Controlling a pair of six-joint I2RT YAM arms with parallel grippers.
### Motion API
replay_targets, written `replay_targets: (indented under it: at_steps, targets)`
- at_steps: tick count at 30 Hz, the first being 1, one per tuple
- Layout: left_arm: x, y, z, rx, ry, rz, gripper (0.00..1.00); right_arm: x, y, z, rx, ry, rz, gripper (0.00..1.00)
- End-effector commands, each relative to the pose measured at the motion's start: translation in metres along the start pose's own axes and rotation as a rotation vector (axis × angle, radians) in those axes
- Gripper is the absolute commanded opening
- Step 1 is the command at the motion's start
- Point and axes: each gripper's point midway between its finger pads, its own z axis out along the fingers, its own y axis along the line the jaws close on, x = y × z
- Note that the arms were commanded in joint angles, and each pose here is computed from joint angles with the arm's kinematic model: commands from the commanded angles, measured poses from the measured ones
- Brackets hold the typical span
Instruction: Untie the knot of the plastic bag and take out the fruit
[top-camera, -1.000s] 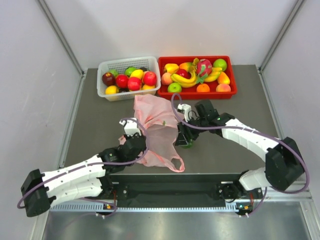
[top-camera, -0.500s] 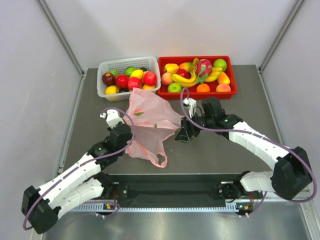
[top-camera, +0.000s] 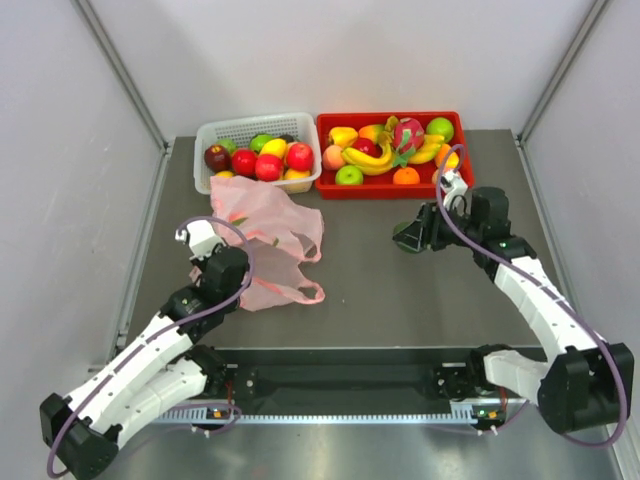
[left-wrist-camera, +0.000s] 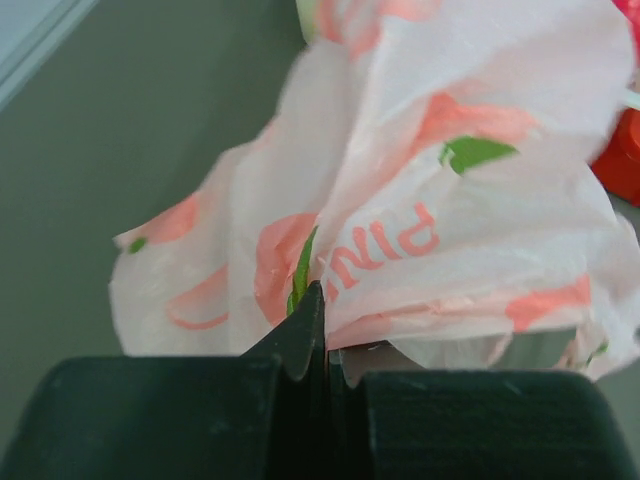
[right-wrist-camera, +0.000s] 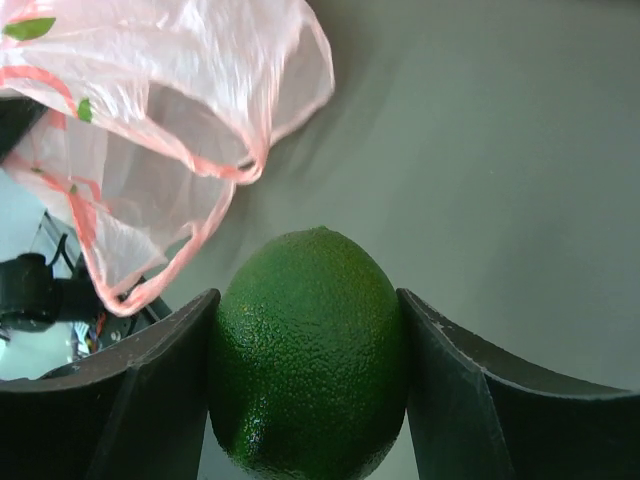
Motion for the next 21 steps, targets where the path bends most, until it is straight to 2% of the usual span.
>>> replay_targets:
  at_steps: [1,5,9,10,12,13,15,18,21]
  targets:
    - [0.005,-0.006,-0.002,0.046,0.025,-0.014,0.0,-0.037,0.004,0.003,-0.014,-0.08,0.0,0.0]
    - [0.022,-0.036,-0.009,0.236,0.092,-0.007,0.0,-0.076,-0.019,0.018,0.1,-0.144,0.007,0.0]
    - [0.027,-0.062,-0.019,0.404,0.116,0.002,0.0,-0.122,-0.068,0.038,0.301,-0.251,0.036,0.0]
    - [0.03,-0.065,-0.02,0.425,0.123,0.022,0.0,-0.146,-0.067,0.041,0.301,-0.305,0.022,0.0]
    - [0.032,-0.073,-0.025,0.475,0.145,0.034,0.0,-0.149,-0.088,0.063,0.332,-0.274,0.042,0.0]
    - [0.032,-0.076,-0.026,0.493,0.149,0.052,0.0,-0.174,-0.083,0.066,0.32,-0.308,0.015,0.0]
    - [0.033,-0.084,-0.032,0.543,0.169,0.067,0.0,-0.19,-0.096,0.088,0.331,-0.292,0.005,0.01]
    - [0.035,-0.095,-0.041,0.624,0.19,0.1,0.0,-0.191,-0.121,0.118,0.355,-0.257,0.011,0.02]
    - [0.037,-0.106,-0.049,0.701,0.203,0.127,0.0,-0.215,-0.133,0.14,0.376,-0.272,-0.029,0.11]
